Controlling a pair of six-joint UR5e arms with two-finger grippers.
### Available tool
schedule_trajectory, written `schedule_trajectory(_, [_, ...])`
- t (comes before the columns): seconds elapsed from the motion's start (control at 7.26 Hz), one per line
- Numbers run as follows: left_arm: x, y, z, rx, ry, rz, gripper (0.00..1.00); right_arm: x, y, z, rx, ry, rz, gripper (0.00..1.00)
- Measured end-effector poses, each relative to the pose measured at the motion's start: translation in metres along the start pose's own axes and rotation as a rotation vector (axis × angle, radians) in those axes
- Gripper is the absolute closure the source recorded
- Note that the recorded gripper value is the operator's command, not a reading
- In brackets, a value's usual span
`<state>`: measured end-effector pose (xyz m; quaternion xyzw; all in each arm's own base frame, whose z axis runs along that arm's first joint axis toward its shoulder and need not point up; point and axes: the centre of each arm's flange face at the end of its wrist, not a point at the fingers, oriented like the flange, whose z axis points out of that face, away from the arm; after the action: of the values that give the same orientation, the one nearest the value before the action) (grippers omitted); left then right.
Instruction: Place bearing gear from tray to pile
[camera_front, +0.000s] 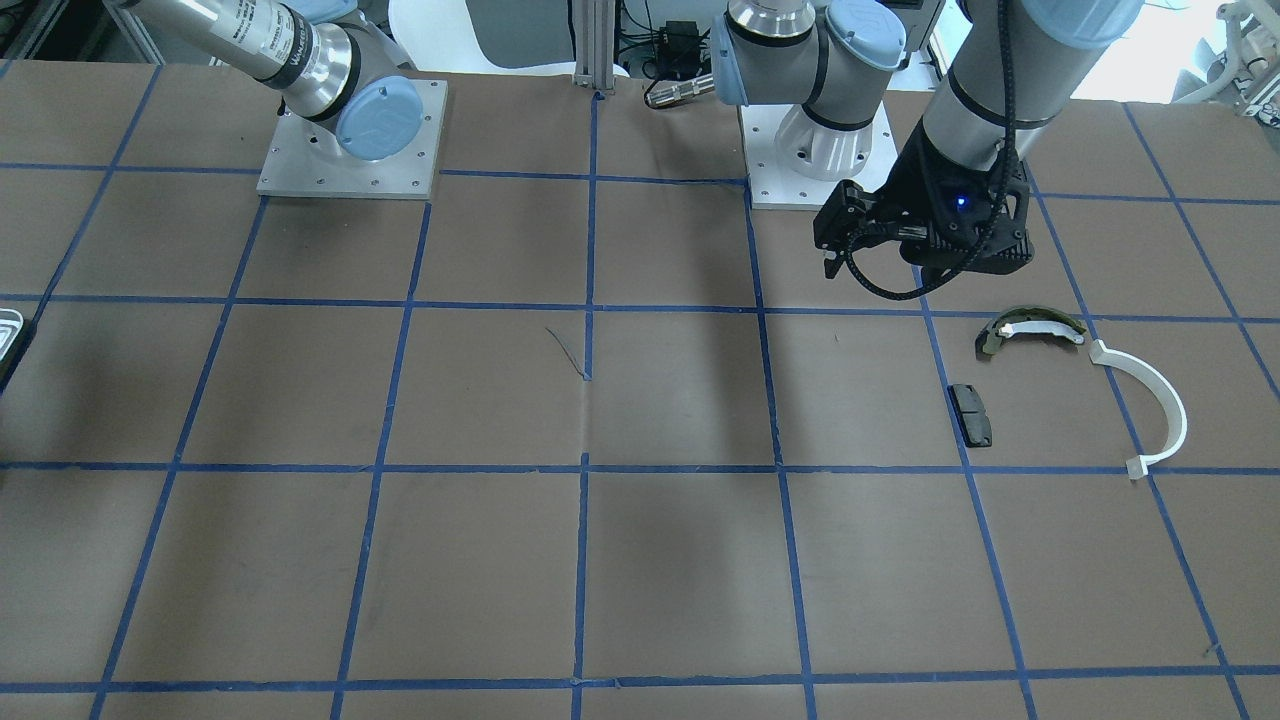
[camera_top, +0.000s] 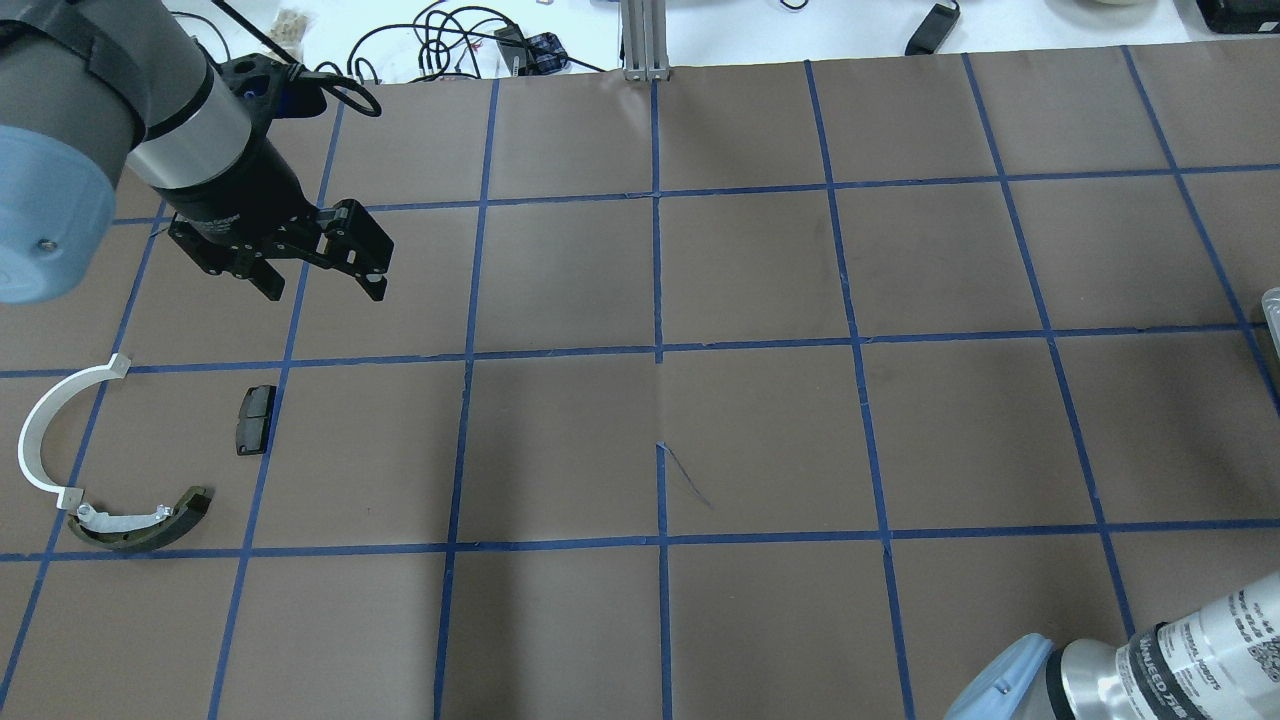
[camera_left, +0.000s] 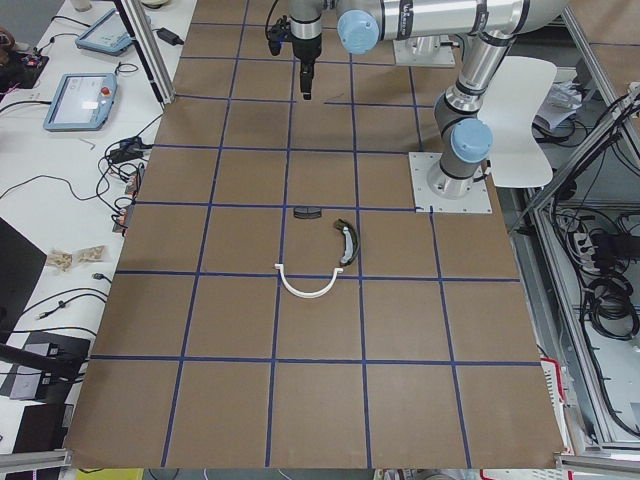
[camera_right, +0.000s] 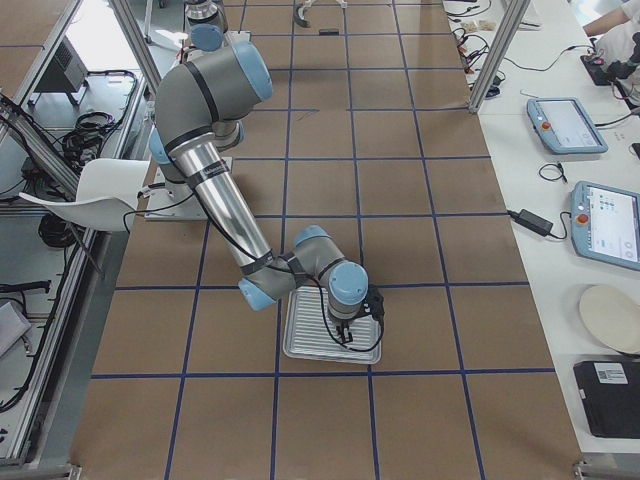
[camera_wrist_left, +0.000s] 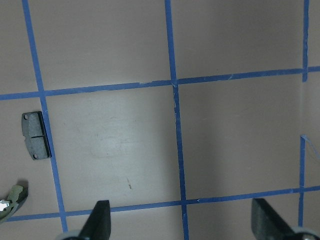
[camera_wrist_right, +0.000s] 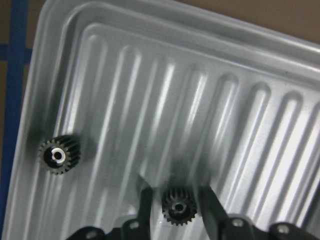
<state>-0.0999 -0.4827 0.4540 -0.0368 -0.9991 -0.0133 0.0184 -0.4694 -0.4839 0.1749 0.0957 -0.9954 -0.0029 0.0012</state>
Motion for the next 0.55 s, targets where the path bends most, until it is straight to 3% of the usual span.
schedule_trajectory(0.28, [0.002, -0.001, 0.000, 0.000, 0.005, 0.002, 0.00, -0.002, -0.002, -0.003, 0.001, -0.002, 0.011, 0.97])
schedule_trajectory(0.55, [0.002, -0.001, -0.001, 0.004, 0.006, 0.002, 0.00, -0.020, -0.020, -0.036, 0.017, 0.032, -0.005, 0.98])
